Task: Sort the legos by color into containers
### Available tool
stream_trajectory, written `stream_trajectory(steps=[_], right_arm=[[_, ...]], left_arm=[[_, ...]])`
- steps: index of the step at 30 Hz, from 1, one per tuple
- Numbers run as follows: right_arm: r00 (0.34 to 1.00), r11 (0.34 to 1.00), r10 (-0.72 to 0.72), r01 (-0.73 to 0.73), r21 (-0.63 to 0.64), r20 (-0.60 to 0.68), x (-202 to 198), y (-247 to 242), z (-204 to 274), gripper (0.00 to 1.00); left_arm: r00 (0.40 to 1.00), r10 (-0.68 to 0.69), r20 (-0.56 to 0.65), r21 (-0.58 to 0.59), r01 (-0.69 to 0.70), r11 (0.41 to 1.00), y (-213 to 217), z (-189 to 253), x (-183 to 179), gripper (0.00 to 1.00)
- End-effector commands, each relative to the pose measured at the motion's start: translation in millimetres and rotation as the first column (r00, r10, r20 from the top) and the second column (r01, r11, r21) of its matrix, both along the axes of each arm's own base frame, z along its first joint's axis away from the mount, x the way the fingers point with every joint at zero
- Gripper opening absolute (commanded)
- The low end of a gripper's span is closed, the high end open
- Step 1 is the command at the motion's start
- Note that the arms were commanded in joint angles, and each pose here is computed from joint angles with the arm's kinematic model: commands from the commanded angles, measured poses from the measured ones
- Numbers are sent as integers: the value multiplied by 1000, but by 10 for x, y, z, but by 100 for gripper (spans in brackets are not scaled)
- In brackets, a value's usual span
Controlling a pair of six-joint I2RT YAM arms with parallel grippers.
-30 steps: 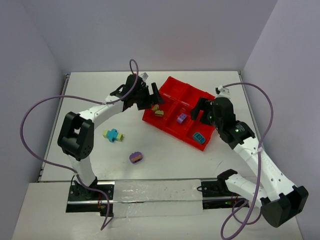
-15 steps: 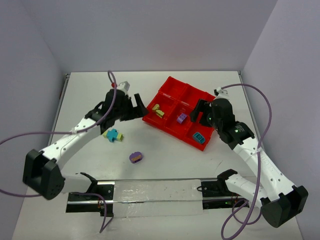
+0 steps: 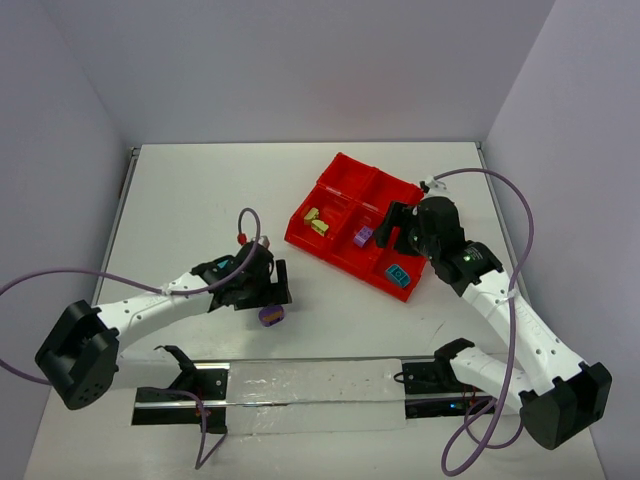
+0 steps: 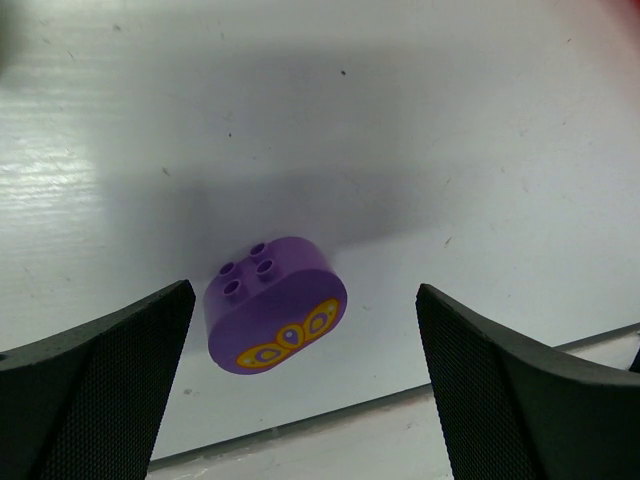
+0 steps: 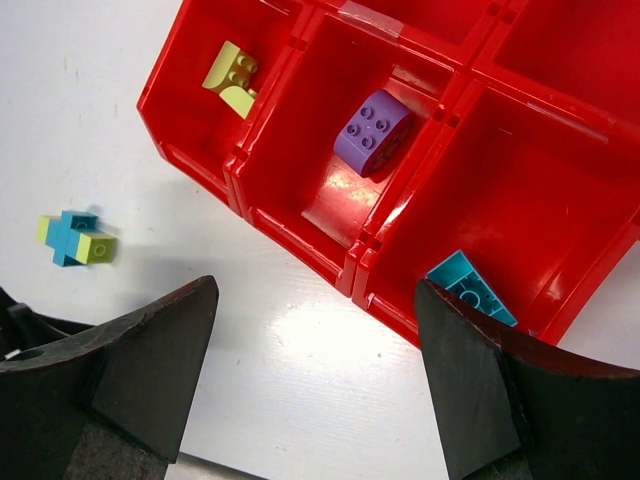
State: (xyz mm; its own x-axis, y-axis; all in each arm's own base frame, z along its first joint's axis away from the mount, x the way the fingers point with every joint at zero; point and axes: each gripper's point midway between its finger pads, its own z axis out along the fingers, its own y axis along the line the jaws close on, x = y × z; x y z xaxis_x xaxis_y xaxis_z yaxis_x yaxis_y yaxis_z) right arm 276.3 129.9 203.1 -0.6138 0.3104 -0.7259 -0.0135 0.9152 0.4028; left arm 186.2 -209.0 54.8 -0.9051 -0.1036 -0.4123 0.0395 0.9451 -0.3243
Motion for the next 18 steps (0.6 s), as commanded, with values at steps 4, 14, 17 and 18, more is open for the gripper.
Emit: stream_trajectory(steps=[4,14,17,18], right_arm=[[999,1000,12,-14,23,53,45,47,144,87],[998,998,35,-37,43,50,41,111,122,87],[999,999,36,-37,35,39,23,98,65,87],[998,998,39,-40,37,39,19,103,67,87]], left_arm=[[1000,7,-21,24,-6,1000,-155,-158,-134,99],[996,-72,-47,-93,67,993,-678,-52,-119,96],[996,-80,-36,-119,76,990,-771,33,-76,96],[996,-81,-31,-123,76,989,-778,65,-64,96]])
